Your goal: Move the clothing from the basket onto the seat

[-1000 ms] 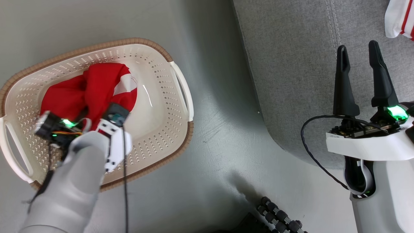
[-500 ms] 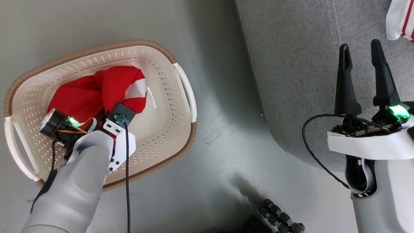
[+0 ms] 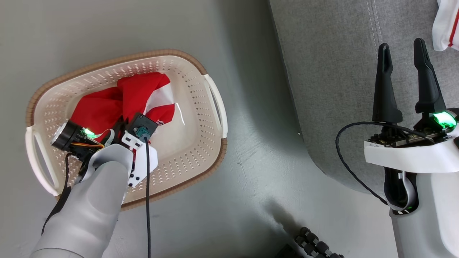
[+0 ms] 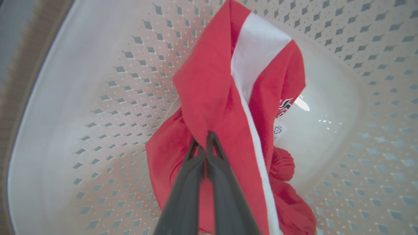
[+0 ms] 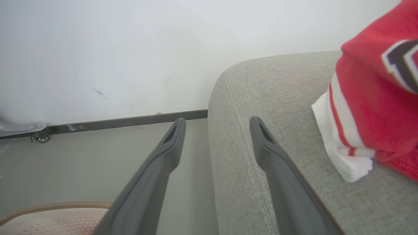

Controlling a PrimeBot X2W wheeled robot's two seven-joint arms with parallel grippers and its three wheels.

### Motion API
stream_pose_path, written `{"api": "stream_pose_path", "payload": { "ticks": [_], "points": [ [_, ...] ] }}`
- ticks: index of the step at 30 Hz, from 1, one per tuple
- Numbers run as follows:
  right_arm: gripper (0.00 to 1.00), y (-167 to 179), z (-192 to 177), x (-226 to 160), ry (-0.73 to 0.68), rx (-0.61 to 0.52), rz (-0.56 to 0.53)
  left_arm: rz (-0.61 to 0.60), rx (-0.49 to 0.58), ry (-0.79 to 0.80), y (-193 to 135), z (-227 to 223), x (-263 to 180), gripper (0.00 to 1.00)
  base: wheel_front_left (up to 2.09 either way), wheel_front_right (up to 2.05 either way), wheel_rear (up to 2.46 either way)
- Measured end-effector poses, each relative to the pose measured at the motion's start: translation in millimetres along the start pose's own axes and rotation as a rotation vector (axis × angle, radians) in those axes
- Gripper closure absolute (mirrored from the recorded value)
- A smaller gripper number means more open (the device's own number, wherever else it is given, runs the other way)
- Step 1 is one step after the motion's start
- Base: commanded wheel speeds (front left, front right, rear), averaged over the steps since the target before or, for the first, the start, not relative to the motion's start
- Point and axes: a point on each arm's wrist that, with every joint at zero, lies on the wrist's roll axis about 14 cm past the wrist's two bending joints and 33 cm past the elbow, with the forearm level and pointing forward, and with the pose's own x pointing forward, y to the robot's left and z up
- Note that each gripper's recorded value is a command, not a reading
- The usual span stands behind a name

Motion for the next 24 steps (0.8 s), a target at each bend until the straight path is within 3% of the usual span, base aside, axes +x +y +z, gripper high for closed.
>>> {"api": "stream_pose_path", "payload": {
  "ticks": [24],
  "points": [
    [0.0, 20.8, 21.2, 2.1, -0.057, 0.045, 0.053, 0.123, -0.058, -0.196, 35.6, 51.2, -34.7, 1.0, 0.0, 0.0, 0.0]
  ]
}}
